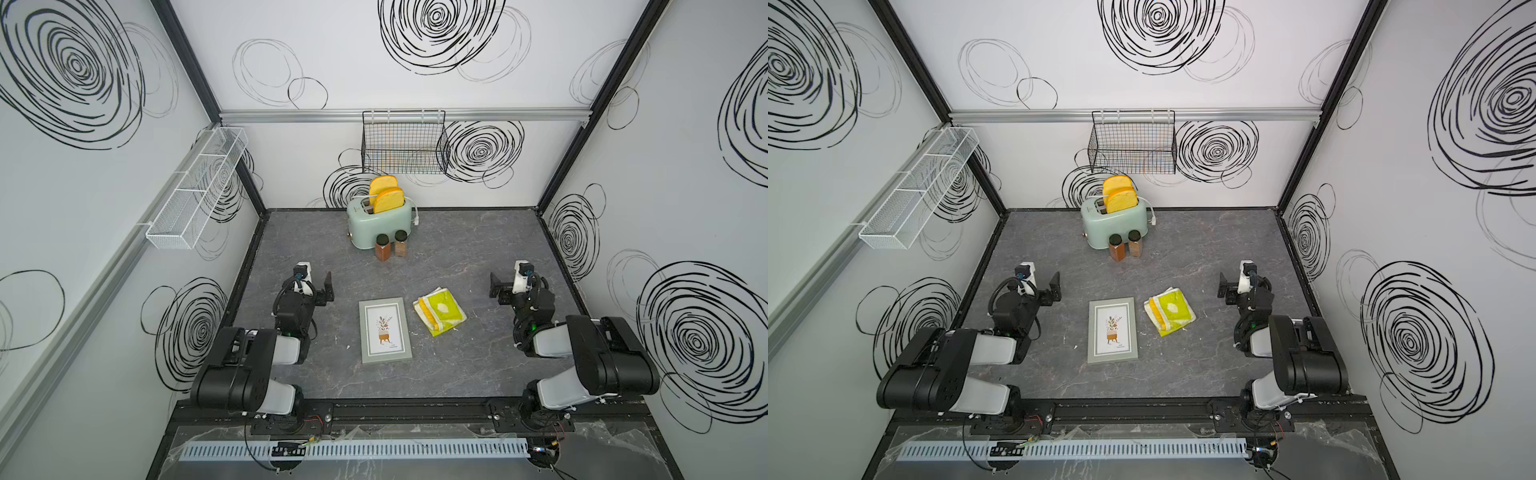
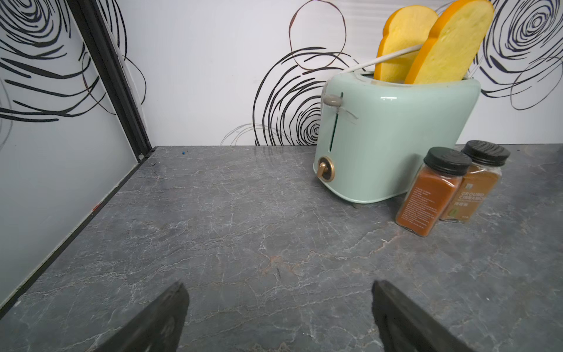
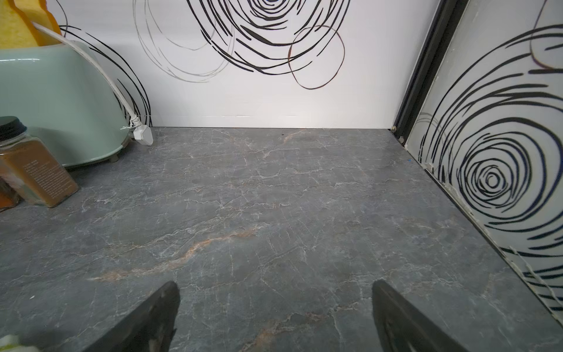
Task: Wipe the picture frame with a cloth
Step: Pick up the cleaning item at the center of the board.
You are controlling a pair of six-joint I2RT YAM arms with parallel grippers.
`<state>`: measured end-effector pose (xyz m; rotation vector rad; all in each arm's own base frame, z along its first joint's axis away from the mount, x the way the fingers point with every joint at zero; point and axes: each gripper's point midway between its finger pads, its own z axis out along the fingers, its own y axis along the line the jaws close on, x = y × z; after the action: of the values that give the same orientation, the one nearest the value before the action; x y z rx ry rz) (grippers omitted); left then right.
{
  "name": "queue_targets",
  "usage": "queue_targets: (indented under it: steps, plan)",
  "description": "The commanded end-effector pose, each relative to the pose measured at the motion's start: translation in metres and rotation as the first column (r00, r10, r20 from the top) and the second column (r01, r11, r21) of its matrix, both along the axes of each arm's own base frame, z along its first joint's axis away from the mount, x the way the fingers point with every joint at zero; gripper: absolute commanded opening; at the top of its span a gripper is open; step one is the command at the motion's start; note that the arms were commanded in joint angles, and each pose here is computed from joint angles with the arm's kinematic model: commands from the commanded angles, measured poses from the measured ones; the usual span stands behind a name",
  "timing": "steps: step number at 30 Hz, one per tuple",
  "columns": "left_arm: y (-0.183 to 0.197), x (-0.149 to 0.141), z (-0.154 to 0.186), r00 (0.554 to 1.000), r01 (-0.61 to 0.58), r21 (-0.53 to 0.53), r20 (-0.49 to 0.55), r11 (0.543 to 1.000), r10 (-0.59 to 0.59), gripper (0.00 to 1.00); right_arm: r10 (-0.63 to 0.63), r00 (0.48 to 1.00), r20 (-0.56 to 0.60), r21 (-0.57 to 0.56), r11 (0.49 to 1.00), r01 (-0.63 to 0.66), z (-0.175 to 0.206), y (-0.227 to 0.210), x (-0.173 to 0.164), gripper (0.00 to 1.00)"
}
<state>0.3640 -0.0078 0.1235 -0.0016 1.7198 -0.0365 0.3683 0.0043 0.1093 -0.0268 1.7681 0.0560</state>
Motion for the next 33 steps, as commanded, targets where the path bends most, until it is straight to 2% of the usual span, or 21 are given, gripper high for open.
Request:
queue_targets:
  steps: [1,33]
  plan:
    - [-0.0045,0.007,0.023,0.996,0.019,0.012,0.086,1.0,-0.02,0.98,0.01,0.999,0.051,-0.015,1.0,-0.009,0.0123,0.0008,0.0042,0.99]
    - [-0.0039,0.007,0.023,0.996,0.023,0.008,0.087,1.0,-0.024,0.98,0.013,0.999,0.053,-0.01,1.0,-0.013,0.0132,0.0005,0.0046,0.99]
